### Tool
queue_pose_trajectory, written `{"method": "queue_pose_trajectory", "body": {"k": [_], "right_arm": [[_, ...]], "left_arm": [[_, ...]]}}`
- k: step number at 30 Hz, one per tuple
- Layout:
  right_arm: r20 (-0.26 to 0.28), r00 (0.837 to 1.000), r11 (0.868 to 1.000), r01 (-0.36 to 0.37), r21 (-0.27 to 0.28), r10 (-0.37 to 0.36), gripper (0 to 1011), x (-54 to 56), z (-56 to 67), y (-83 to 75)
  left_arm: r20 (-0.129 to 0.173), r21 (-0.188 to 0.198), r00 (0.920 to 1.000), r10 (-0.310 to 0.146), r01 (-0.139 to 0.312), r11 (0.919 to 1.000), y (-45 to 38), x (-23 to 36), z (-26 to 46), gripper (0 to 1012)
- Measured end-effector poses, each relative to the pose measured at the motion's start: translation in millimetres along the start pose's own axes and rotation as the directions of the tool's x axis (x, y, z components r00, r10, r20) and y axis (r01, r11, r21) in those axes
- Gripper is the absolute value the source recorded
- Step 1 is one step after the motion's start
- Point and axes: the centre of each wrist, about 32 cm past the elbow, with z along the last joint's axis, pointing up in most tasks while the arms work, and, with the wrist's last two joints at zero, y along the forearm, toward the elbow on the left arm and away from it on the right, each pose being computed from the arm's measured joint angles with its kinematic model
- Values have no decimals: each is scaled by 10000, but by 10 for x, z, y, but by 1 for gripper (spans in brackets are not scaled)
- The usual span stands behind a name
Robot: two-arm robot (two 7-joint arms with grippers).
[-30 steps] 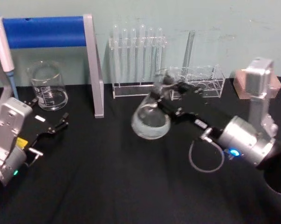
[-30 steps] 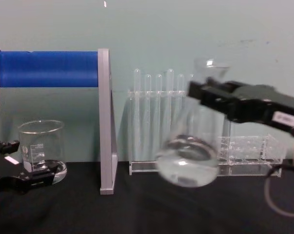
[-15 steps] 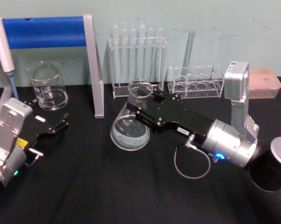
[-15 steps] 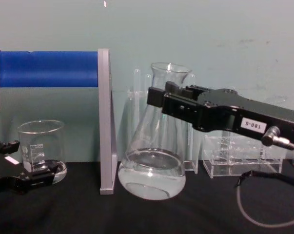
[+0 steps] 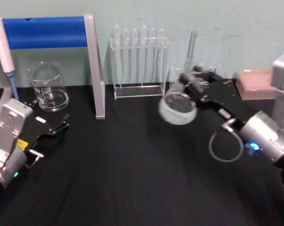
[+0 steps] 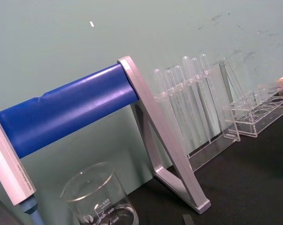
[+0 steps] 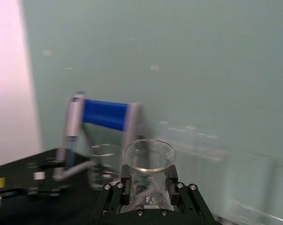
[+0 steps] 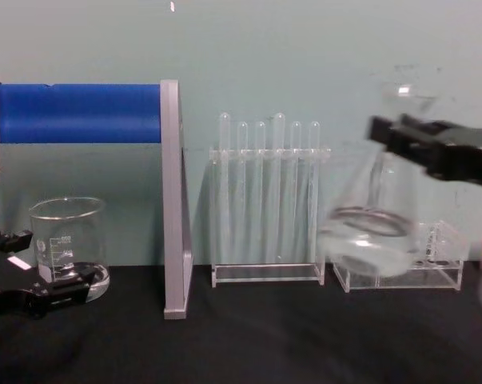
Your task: Grasp the erlenmeyer flask with one hand, shake it three times, then place it back.
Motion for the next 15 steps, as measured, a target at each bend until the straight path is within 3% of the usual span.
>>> {"method": "queue_pose_trajectory", "body": {"k": [5, 6, 12, 15], "right_arm": [[295, 9864, 9868, 1618, 34, -1619, 449, 124, 56, -238], [295, 9864, 9868, 1618, 34, -1619, 449, 124, 56, -238], [443, 9576, 9586, 2847, 77, -2848, 449, 210, 94, -454], [465, 9519, 9530, 3029, 74, -3029, 449, 217, 97, -494]], "left_arm": [[0, 0, 10000, 0, 0, 10000, 0, 0, 0, 1001], [-1, 0, 10000, 0, 0, 10000, 0, 0, 0, 1001], [-1, 0, 10000, 0, 0, 10000, 0, 0, 0, 1001], [0, 0, 10000, 0, 0, 10000, 0, 0, 0, 1001]]}}
